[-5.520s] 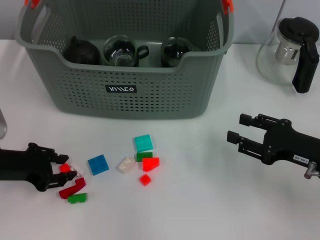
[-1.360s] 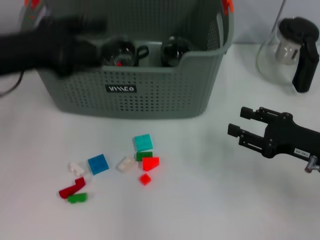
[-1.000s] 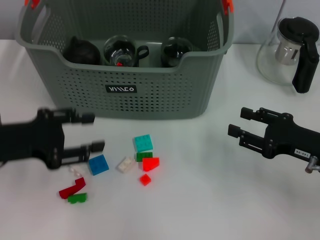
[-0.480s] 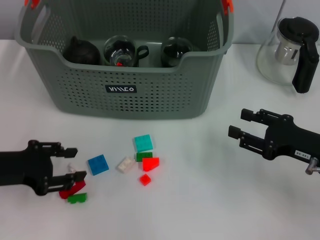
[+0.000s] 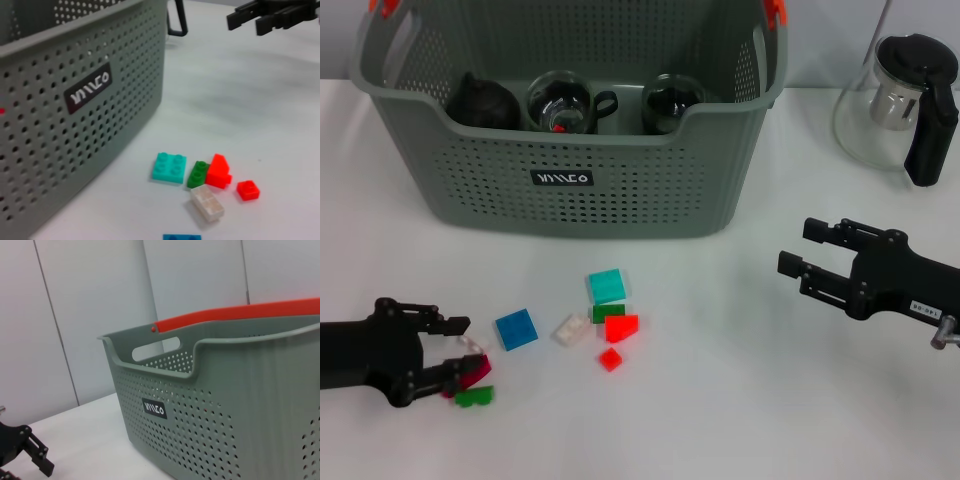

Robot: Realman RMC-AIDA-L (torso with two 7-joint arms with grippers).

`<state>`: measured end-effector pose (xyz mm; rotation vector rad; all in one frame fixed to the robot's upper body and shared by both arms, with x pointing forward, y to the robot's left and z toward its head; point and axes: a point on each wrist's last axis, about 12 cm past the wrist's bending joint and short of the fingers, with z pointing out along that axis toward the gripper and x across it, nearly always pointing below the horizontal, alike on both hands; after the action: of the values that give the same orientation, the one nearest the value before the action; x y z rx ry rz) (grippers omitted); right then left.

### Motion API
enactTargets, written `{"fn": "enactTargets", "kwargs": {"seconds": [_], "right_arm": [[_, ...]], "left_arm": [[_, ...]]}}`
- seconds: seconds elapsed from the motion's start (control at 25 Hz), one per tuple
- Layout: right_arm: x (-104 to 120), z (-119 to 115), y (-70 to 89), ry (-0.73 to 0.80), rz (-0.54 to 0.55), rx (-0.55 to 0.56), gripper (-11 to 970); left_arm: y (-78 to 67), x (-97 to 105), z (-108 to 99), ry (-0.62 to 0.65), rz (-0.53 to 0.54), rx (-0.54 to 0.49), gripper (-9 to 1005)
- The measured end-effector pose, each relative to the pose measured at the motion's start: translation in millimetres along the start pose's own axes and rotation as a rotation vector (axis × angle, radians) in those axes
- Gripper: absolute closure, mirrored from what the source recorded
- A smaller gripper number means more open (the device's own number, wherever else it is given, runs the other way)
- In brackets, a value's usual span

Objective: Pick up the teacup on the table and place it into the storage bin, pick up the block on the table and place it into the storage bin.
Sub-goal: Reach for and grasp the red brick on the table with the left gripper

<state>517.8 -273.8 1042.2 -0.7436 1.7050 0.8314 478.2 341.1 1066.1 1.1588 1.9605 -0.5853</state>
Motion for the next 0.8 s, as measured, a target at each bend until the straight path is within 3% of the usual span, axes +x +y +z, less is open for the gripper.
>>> {"fn": "enactTargets", "kwargs": {"seconds": [0.12, 0.32, 0.8], "right_arm": [[0.4, -0.3, 0.3, 0.000, 0.001, 0.000, 314], [1.2, -0.6, 0.7, 0.000, 0.004, 0.000, 314], [2.4, -0.6, 1.9, 0.003, 0.008, -0.005, 315]], "left_arm": [[0.2, 2.3, -2.0, -0.005, -0.013, -0.016, 472], [-2.3, 9.8, -3.8, 0.008, -0.015, -0.033, 684], [-7.0, 23.4, 6.2, 0.024, -0.023, -0.046, 684]]}}
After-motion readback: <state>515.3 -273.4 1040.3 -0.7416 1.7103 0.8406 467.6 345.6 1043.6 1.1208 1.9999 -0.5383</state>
